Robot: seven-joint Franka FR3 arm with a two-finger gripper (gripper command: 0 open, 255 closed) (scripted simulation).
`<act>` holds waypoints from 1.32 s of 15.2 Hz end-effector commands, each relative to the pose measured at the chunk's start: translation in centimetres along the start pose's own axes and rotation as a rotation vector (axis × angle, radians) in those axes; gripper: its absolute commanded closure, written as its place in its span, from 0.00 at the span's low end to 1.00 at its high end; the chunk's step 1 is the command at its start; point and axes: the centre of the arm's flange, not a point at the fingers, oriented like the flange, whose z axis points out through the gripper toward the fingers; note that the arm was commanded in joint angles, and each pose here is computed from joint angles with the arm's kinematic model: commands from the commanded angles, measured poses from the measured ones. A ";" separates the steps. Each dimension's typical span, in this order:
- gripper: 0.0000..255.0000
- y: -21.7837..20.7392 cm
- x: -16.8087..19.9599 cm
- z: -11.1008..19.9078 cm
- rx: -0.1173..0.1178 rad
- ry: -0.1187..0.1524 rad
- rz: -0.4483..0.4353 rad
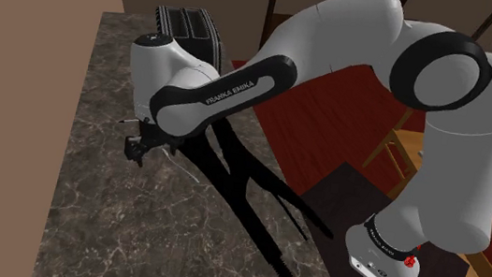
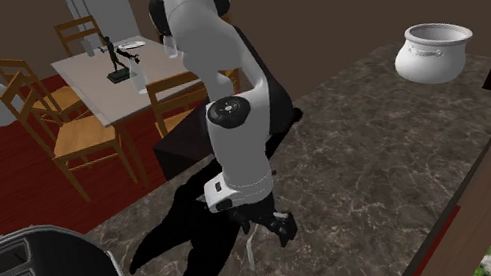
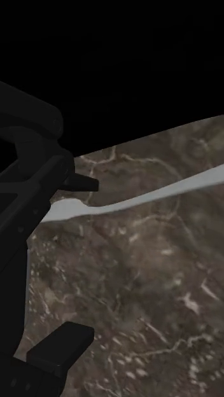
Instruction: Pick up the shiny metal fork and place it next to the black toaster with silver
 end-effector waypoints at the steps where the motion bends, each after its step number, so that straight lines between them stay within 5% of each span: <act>1: 0.00 -0.1 -0.3 1.1 -0.001 -0.005 0.000; 8: 0.00 -0.1 -0.3 1.1 -0.001 -0.005 0.000; 9: 1.00 -0.1 -0.3 1.1 -0.001 -0.005 0.000; 20: 1.00 -0.2 -0.3 0.0 -0.001 -0.005 0.000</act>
